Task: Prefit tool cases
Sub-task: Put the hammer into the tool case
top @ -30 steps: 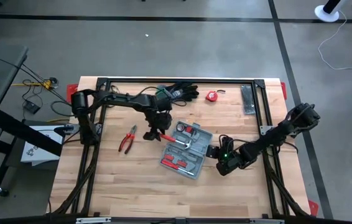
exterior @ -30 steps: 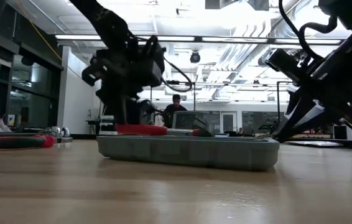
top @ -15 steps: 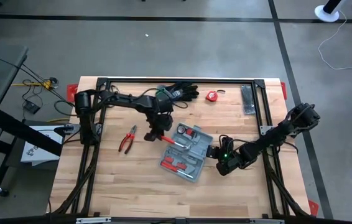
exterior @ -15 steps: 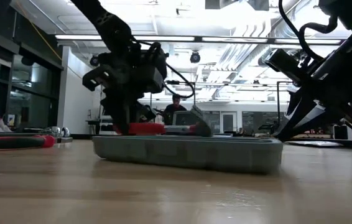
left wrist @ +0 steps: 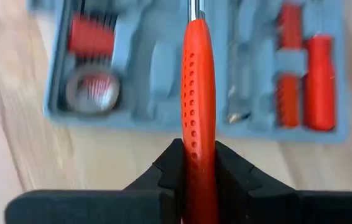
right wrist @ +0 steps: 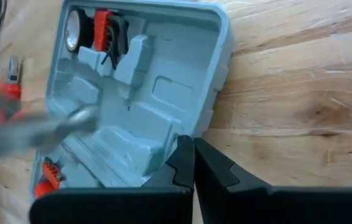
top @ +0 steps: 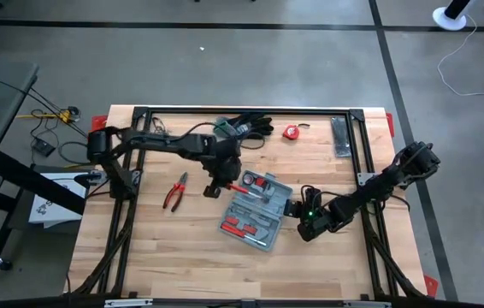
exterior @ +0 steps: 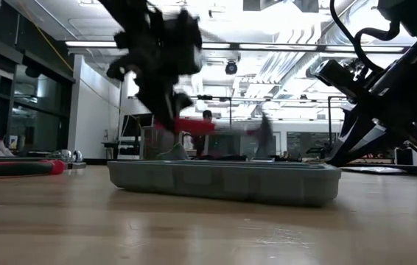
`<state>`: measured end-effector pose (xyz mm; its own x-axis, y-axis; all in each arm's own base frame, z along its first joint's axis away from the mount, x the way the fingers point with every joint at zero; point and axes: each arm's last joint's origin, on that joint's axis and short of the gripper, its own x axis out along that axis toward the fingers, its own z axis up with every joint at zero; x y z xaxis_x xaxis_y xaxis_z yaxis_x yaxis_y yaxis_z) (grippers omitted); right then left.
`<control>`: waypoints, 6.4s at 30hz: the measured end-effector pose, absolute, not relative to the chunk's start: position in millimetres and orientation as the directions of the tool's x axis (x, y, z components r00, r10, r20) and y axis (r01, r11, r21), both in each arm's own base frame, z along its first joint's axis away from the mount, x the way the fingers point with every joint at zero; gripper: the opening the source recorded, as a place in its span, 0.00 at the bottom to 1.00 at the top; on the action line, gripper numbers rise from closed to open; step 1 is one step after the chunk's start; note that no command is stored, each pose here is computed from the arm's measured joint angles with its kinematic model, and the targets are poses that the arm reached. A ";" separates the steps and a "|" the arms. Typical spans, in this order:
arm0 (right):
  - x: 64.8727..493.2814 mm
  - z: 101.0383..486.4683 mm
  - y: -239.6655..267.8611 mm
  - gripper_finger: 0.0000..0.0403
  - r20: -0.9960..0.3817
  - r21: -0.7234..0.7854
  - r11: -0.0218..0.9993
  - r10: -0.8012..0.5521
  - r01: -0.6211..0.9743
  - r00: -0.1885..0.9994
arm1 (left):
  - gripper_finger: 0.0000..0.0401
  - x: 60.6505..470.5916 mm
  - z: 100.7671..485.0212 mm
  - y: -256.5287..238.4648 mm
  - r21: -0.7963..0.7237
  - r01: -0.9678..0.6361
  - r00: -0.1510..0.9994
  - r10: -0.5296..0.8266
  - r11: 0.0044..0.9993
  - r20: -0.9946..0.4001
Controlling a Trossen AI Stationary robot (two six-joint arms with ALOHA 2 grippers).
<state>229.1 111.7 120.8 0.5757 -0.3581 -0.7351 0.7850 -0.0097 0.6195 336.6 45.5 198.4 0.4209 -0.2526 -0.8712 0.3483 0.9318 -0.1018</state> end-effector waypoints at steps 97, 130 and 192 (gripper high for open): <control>320.2 146.8 197.0 0.00 -0.821 0.531 0.338 -0.021 0.777 0.571 | 0.29 343.0 159.9 -40.8 -0.068 0.389 0.442 -0.251 0.919 -0.861; 328.6 144.4 153.8 0.00 -0.767 0.504 0.179 -0.356 0.845 0.533 | 0.29 340.5 159.1 -50.9 -0.178 0.362 0.410 -0.328 0.915 -0.851; 330.3 164.2 145.0 0.00 -0.829 0.457 0.320 -0.186 0.830 0.528 | 0.29 355.0 138.7 -1.2 -0.111 0.198 0.468 -0.193 0.974 -0.863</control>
<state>330.3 145.0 164.2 0.5277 -0.1862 -0.8288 0.8300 0.3205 0.4565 355.0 -1.2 138.7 0.4676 -0.1932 -0.8626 0.1979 0.9739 -0.1108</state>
